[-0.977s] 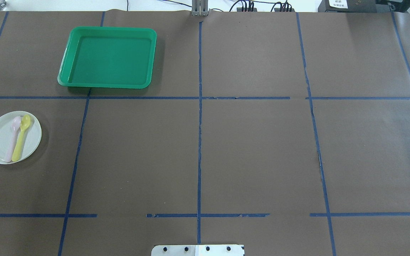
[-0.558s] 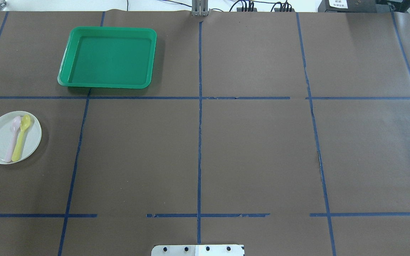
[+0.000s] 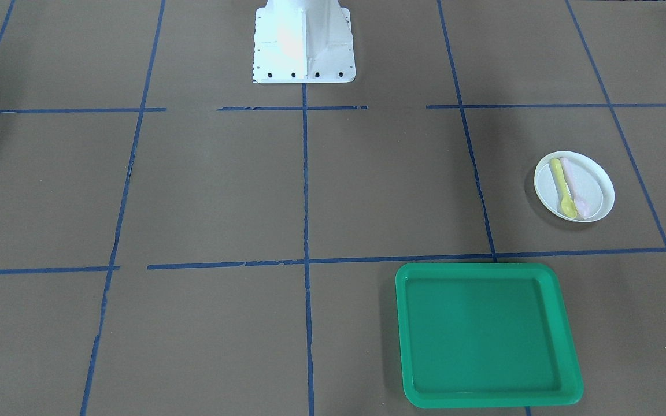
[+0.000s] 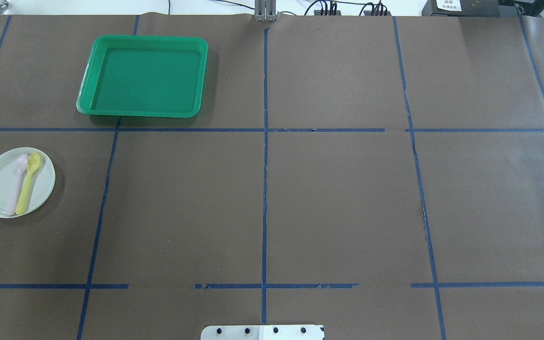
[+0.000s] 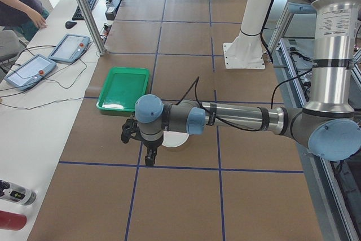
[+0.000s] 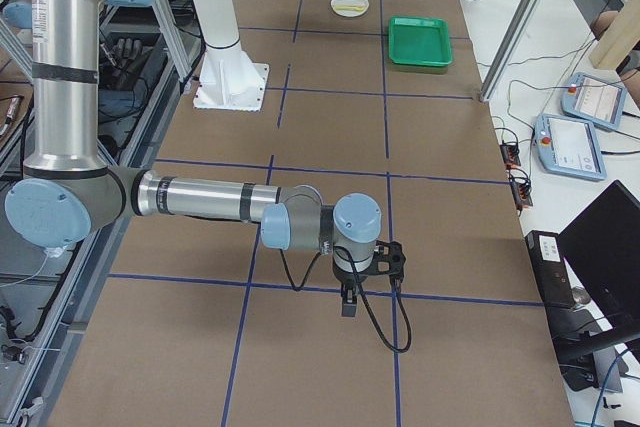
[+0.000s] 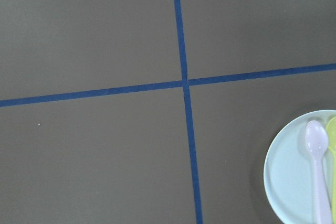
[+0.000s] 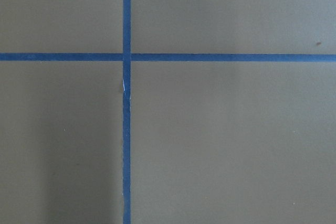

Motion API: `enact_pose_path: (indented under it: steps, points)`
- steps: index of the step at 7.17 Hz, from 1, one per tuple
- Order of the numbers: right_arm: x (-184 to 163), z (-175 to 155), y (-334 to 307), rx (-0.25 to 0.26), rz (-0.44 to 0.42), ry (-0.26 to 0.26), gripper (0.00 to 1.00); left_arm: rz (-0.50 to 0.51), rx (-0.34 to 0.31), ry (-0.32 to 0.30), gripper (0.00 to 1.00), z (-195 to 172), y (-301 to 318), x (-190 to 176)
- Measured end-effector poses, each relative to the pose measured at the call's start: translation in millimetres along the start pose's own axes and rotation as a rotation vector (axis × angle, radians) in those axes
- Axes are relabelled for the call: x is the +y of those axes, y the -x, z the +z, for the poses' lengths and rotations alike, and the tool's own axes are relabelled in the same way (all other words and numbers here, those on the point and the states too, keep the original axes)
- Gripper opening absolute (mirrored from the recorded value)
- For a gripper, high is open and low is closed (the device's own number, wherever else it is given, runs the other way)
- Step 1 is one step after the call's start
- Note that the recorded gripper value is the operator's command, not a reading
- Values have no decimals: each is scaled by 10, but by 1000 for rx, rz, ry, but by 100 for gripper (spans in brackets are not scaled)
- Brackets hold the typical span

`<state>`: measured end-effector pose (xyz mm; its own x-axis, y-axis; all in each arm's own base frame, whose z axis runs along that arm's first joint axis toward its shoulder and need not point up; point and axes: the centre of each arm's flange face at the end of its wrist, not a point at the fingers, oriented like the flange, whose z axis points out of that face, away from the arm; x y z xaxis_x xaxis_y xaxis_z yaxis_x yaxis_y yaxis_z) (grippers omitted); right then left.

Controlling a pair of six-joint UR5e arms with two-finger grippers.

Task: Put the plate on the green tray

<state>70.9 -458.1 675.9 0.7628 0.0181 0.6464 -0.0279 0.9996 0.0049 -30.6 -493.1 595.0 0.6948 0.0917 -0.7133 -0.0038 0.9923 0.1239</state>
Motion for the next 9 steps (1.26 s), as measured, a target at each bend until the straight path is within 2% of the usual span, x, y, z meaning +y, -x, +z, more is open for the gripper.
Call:
enact_pose_path:
  steps: [2, 6, 9]
  points:
    - [0, -1, 1, 0, 0, 0, 100, -19, 26, -14, 100, 364, -327, 61]
    - [1, 2, -2, 0, 0, 0, 100, -67, 84, 0, 100, 1372, -472, 305]
    - [0, 0, 0, 0, 0, 0, 100, -80, 76, 12, 100, 1767, -622, 427]
